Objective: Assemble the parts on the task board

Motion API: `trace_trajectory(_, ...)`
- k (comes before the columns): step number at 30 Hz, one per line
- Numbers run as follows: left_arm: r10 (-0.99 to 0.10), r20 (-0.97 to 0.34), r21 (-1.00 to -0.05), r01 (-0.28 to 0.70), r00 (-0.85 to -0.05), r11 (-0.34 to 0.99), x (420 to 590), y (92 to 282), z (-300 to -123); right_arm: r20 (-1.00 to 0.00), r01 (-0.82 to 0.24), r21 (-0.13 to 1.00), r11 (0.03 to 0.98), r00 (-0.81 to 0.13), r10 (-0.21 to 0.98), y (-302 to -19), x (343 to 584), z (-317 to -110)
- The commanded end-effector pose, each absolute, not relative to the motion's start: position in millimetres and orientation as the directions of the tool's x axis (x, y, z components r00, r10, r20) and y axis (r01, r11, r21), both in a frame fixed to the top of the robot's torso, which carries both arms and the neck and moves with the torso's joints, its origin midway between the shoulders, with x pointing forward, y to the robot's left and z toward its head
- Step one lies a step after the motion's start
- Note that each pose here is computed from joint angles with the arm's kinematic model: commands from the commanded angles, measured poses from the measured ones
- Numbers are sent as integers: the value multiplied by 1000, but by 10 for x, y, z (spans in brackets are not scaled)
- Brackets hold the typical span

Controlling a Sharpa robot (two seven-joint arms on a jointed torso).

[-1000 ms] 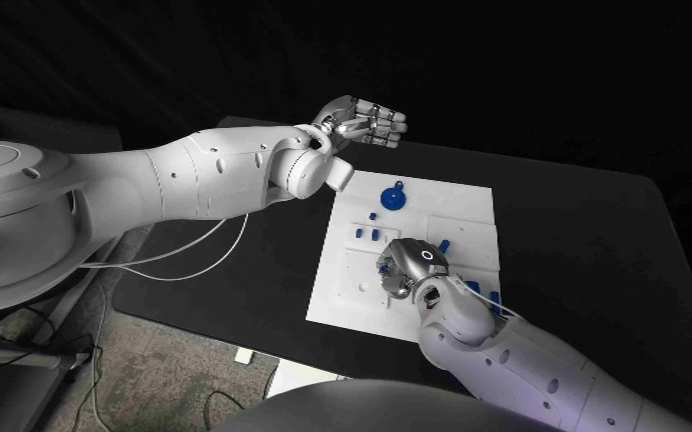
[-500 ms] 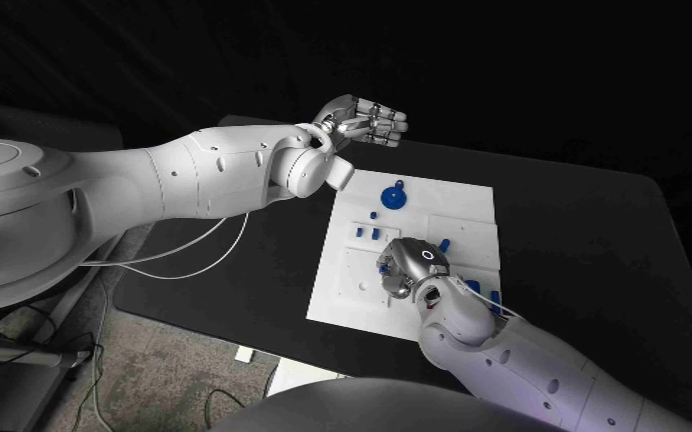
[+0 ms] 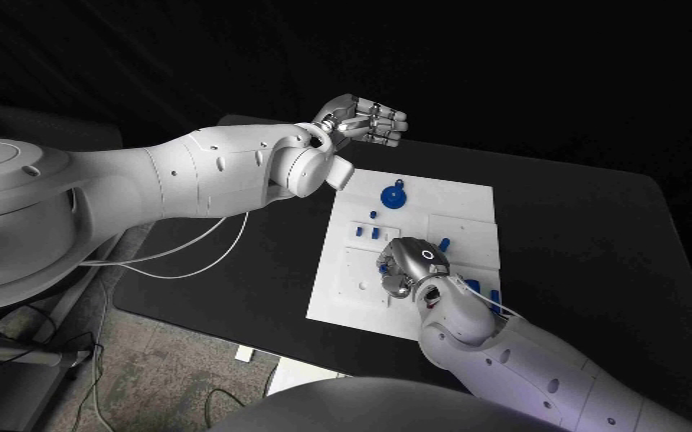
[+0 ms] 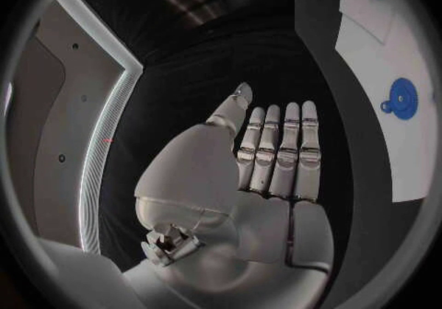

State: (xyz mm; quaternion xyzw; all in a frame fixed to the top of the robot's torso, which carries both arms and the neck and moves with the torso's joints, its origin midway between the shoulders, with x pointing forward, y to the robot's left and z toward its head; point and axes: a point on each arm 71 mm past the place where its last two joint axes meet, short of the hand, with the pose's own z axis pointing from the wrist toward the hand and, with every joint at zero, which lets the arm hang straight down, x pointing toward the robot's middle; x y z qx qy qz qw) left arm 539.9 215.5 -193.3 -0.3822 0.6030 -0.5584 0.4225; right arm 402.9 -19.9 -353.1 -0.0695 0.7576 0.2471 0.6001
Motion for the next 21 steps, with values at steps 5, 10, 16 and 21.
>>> trace_trajectory(5, -926, -81, -997, 18, -368, 80, 5394, 2130, -1920, -937, -402, 274, 874, -315, 149, -210, 3975, -3628)
trace_trajectory(10, -926, -81, -997, 18, -368, 80, 5394, 2130, -1920, -937, -402, 275, 874, -315, 150, -209, 3973, -3624)
trace_trajectory(16, -926, -81, -997, 17, -368, 80, 5394, 2130, -1920, -938, -402, 275, 873, -314, 150, -209, 3971, -3622)
trace_trajectory(21, -926, -81, -997, 17, -368, 80, 5394, 2133, -1921, -938, -402, 274, 874, -313, 150, -212, 3971, -3621)
